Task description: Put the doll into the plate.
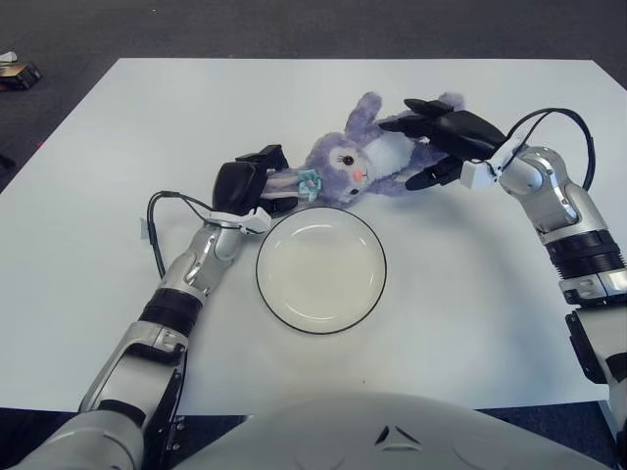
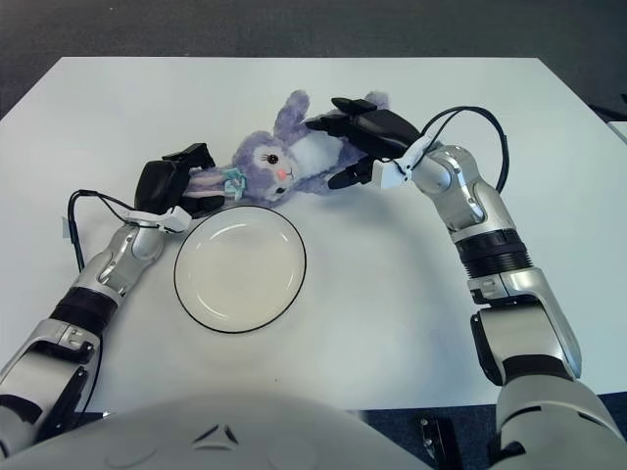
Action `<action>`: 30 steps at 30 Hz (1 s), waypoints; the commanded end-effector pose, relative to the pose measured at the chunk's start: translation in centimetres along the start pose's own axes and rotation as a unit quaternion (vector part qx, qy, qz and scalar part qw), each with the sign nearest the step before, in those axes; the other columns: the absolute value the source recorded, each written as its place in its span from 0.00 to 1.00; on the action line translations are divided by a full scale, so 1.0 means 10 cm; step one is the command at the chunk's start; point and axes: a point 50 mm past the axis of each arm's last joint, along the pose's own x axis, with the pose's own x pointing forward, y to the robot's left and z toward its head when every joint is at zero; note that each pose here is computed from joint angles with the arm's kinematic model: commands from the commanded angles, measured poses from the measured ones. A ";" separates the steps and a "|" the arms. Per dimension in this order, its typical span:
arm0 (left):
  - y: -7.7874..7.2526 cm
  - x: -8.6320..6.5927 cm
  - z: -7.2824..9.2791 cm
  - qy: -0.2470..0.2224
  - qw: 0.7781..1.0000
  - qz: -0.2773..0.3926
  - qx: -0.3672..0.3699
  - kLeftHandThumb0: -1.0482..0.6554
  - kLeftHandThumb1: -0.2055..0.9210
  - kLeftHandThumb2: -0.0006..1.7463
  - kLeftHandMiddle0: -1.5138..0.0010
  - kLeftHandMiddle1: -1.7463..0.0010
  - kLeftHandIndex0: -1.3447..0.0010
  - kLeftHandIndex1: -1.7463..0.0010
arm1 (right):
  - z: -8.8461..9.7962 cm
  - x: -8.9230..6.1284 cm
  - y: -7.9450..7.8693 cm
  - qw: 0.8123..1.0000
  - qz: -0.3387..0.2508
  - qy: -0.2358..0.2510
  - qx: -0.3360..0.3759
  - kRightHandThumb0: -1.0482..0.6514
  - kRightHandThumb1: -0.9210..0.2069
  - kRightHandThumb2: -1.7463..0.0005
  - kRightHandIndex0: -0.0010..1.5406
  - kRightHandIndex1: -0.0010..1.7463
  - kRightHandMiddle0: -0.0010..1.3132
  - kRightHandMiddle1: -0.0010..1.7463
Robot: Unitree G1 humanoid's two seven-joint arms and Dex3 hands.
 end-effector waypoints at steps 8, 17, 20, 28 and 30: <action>-0.03 -0.05 -0.02 0.003 1.000 -0.016 0.003 0.66 0.58 0.52 0.43 0.00 0.50 0.00 | -0.03 0.09 0.10 1.000 0.026 0.002 -0.011 0.02 0.00 0.72 0.00 0.00 0.20 0.00; -0.03 -0.04 -0.03 0.003 1.000 -0.020 0.002 0.66 0.58 0.52 0.43 0.00 0.50 0.00 | -0.05 0.20 0.13 0.999 0.028 0.013 -0.008 0.01 0.00 0.69 0.00 0.00 0.20 0.00; -0.03 -0.04 -0.03 0.004 1.000 -0.021 0.001 0.66 0.58 0.52 0.43 0.00 0.50 0.00 | -0.06 0.24 0.12 1.000 0.022 0.016 -0.005 0.00 0.00 0.68 0.00 0.00 0.21 0.00; -0.03 -0.04 -0.04 0.002 1.000 -0.024 0.000 0.66 0.59 0.51 0.43 0.00 0.50 0.00 | -0.05 0.33 0.03 1.000 -0.018 0.021 0.005 0.00 0.00 0.67 0.00 0.00 0.21 0.01; -0.03 -0.04 -0.04 0.002 1.000 -0.025 0.000 0.66 0.59 0.51 0.43 0.00 0.50 0.00 | -0.05 0.34 0.02 1.000 -0.022 0.021 0.005 0.00 0.00 0.66 0.00 0.00 0.21 0.01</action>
